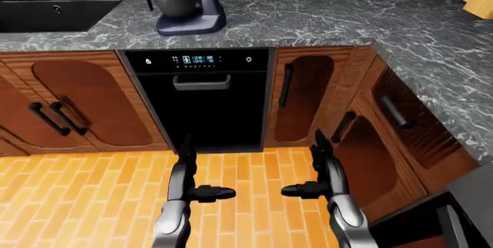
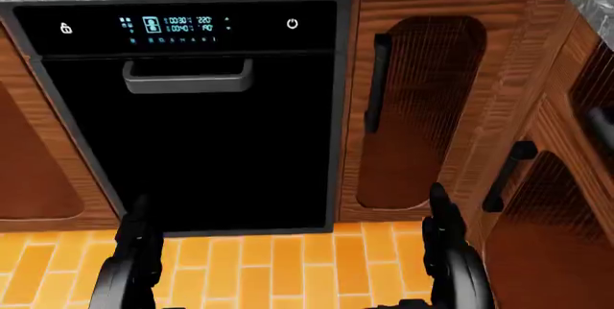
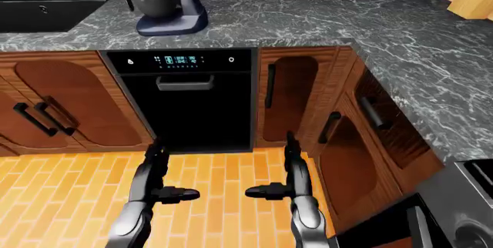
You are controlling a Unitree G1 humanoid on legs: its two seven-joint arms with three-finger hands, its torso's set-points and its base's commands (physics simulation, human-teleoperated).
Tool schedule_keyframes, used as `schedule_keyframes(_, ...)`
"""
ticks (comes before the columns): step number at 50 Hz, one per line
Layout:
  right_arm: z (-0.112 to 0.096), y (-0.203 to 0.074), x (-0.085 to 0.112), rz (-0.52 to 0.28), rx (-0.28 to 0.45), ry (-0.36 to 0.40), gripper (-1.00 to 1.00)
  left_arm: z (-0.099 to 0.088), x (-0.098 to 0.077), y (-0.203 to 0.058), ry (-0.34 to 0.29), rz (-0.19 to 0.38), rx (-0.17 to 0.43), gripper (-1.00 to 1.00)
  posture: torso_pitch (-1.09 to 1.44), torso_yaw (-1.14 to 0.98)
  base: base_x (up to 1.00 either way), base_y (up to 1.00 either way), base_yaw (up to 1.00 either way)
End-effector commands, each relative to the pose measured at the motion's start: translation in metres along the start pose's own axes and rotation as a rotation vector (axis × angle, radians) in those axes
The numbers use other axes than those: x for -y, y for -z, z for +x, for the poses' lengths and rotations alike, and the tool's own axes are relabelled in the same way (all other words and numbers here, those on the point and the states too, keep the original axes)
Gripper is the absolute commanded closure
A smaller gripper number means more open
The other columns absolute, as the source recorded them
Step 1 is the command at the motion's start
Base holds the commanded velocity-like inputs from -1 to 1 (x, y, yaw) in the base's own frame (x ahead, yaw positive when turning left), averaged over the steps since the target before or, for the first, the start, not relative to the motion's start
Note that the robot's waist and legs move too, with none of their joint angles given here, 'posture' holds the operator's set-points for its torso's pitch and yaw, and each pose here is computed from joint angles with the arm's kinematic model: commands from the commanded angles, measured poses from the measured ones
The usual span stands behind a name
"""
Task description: Open the stand mixer head.
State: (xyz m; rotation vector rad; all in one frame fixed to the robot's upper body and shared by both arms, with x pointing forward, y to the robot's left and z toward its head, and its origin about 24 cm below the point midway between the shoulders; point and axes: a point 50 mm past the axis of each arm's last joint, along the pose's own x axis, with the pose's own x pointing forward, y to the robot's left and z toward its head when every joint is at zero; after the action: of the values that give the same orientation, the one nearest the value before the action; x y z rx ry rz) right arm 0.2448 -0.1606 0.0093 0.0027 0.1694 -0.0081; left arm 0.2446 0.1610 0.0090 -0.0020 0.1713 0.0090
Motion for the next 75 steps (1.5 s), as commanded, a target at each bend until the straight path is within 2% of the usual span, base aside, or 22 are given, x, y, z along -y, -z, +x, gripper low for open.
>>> schedule_keyframes(1,0.005,-0.033,-0.003,-0.021,0.169,-0.015,-1.0,0.005,0.001,-0.031,0.005,0.003,0.167,-1.0,0.0,0.0,0.0,0.0,0.0)
schedule_keyframes(15,0.005,-0.033,-0.006,-0.007,0.171,-0.046,-1.0,0.006,0.001,-0.032,0.004,0.0,0.169,-1.0,0.0,0.0,0.0,0.0,0.0)
schedule_keyframes(16,0.004,-0.035,-0.008,-0.033,0.199,-0.067,-1.0,0.006,0.002,-0.031,0.004,0.002,0.171,-1.0,0.0,0.0,0.0,0.0,0.0)
schedule_keyframes(17,0.003,-0.045,-0.006,-0.071,0.283,-0.037,-1.0,0.005,0.002,-0.032,0.008,0.006,0.177,-1.0,0.0,0.0,0.0,0.0,0.0)
schedule_keyframes(20,0.002,-0.058,-0.005,-0.045,0.379,-0.036,-1.0,0.0,0.005,-0.047,0.037,-0.024,0.286,-1.0,0.0,0.0,0.0,0.0,0.0)
schedule_keyframes(21,0.0,-0.064,-0.005,-0.061,0.422,-0.038,-1.0,-0.005,0.005,-0.059,0.029,-0.051,0.384,-1.0,0.0,0.0,0.0,0.0,0.0)
schedule_keyframes(22,-0.003,-0.072,-0.004,-0.07,0.473,-0.035,-1.0,-0.012,0.007,-0.073,0.053,-0.106,0.469,-1.0,0.0,0.0,0.0,0.0,0.0)
schedule_keyframes(23,-0.005,-0.078,-0.005,-0.049,0.51,-0.043,-1.0,-0.016,0.007,-0.08,0.059,-0.144,0.492,-1.0,0.0,0.0,0.0,0.0,0.0)
schedule_keyframes(26,-0.022,-0.106,-0.01,-0.03,0.709,-0.098,-1.0,-0.026,0.006,-0.095,0.064,-0.21,0.601,-1.0,0.0,0.0,0.0,0.0,0.0)
schedule_keyframes(28,-0.031,-0.118,-0.013,0.008,0.775,-0.117,-1.0,-0.031,0.004,-0.103,0.075,-0.243,0.642,-1.0,0.0,0.0,0.0,0.0,0.0)
schedule_keyframes(29,-0.032,-0.12,-0.014,0.011,0.785,-0.123,-1.0,-0.032,0.004,-0.104,0.077,-0.249,0.64,-1.0,0.0,0.0,0.0,0.0,0.0)
schedule_keyframes(31,-0.037,-0.127,-0.017,-0.018,0.817,-0.134,-1.0,-0.036,0.001,-0.115,0.073,-0.283,0.679,-1.0,0.0,0.0,0.0,0.0,0.0)
schedule_keyframes(32,-0.04,-0.134,-0.019,-0.025,0.835,-0.151,-1.0,-0.038,0.0,-0.121,0.077,-0.312,0.69,-1.0,0.0,0.0,0.0,0.0,0.0)
schedule_keyframes(33,-0.044,-0.143,-0.021,-0.037,0.858,-0.158,-1.0,-0.042,-0.002,-0.13,0.082,-0.379,0.695,-1.0,0.0,0.0,0.0,0.0,0.0)
schedule_keyframes(35,-0.049,-0.156,-0.021,0.01,0.892,-0.148,-1.0,-0.05,-0.005,-0.144,0.079,-0.407,0.76,-1.0,0.0,0.0,0.0,0.0,0.0)
schedule_keyframes(37,-0.055,-0.167,-0.023,0.01,0.922,-0.156,-1.0,-0.055,-0.008,-0.156,0.076,-0.466,0.773,-1.0,0.0,0.0,0.0,0.0,0.0)
schedule_keyframes(41,-0.074,-0.197,-0.028,0.028,0.991,-0.185,-1.0,-0.069,-0.012,-0.18,0.075,-0.495,0.857,-1.0,0.0,0.0,0.0,0.0,0.0)
schedule_keyframes(46,-0.092,-0.223,-0.032,0.046,1.052,-0.214,-1.0,-0.08,-0.013,-0.199,0.088,-0.516,0.902,-1.0,0.0,0.0,0.0,0.0,0.0)
schedule_keyframes(51,-0.101,-0.234,-0.031,0.048,1.084,-0.221,-1.0,-0.088,-0.013,-0.208,0.101,-0.532,0.923,-1.0,0.0,0.0,0.0,0.0,0.0)
schedule_keyframes(64,-0.102,-0.231,-0.03,0.04,1.082,-0.214,-1.0,-0.09,-0.014,-0.208,0.096,-0.519,0.92,-1.0,0.0,0.0,0.0,0.0,0.0)
schedule_keyframes(71,-0.101,-0.229,-0.034,0.003,1.074,-0.221,-1.0,-0.09,-0.015,-0.207,0.085,-0.512,0.923,-1.0,0.0,0.0,0.0,0.34,0.0)
schedule_keyframes(75,-0.101,-0.23,-0.032,0.028,1.067,-0.211,-1.0,-0.09,-0.016,-0.208,0.081,-0.511,0.921,-1.0,0.0,0.0,0.0,0.25,0.0)
